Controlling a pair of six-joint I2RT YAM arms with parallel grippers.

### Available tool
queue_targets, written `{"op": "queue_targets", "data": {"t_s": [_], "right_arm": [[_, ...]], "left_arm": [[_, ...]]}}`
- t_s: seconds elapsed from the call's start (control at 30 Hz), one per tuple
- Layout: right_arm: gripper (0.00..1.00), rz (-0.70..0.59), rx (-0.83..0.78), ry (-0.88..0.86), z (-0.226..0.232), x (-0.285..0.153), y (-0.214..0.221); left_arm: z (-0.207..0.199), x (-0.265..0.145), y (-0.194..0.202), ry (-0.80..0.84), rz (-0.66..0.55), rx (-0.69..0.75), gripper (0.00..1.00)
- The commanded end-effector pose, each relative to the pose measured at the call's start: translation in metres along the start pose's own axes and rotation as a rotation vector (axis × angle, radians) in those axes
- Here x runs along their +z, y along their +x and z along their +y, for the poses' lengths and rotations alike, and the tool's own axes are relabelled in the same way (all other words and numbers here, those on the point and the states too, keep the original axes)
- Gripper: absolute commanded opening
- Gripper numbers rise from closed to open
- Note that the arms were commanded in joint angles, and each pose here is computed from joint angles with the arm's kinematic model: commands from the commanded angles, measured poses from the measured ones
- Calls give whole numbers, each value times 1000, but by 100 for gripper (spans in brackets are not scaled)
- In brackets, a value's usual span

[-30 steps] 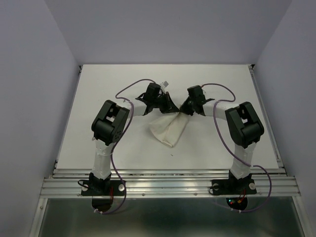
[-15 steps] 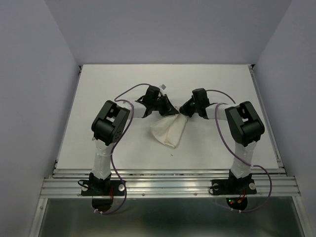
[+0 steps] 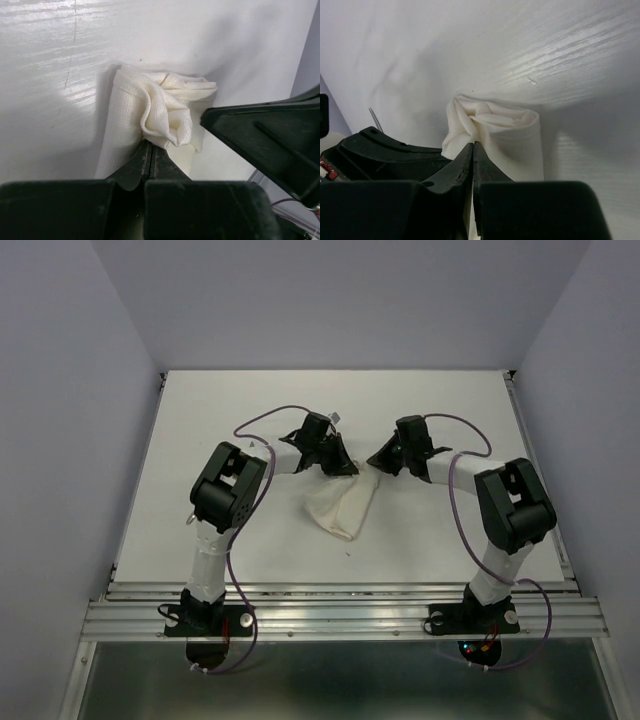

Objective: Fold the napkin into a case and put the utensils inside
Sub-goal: Fold the 2/3-rectangle-folded napkin at the center of the board.

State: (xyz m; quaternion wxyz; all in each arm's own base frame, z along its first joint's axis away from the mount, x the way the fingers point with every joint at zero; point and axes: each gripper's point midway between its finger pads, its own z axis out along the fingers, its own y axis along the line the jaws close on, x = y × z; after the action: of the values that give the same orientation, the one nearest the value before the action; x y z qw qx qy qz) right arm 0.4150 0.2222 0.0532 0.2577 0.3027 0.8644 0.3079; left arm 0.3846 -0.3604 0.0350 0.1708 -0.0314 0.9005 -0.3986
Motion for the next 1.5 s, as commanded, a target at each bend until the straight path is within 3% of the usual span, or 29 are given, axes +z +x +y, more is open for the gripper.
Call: {"op": "queue_targets", "data": {"t_s": [0.0, 0.17, 0.4, 0.83, 1.17, 1.47], "right_arm": [[9, -111, -145, 55, 0, -26, -26], [15, -150, -332, 173, -21, -26, -45], [16, -180, -454, 246, -22, -8, -70], [16, -119, -495, 217, -7, 48, -81], [16, -62, -535, 174, -15, 54, -65], [15, -38, -478, 81, -13, 32, -44]], "left_arm": [[21, 2, 2, -101, 15, 63, 0], [23, 3, -5, -134, 38, 161, 0], [22, 8, -20, -173, 93, 324, 0], [19, 11, -20, -158, 134, 371, 0], [18, 10, -19, -156, 150, 397, 0], [14, 17, -26, -151, 150, 405, 0]]}}
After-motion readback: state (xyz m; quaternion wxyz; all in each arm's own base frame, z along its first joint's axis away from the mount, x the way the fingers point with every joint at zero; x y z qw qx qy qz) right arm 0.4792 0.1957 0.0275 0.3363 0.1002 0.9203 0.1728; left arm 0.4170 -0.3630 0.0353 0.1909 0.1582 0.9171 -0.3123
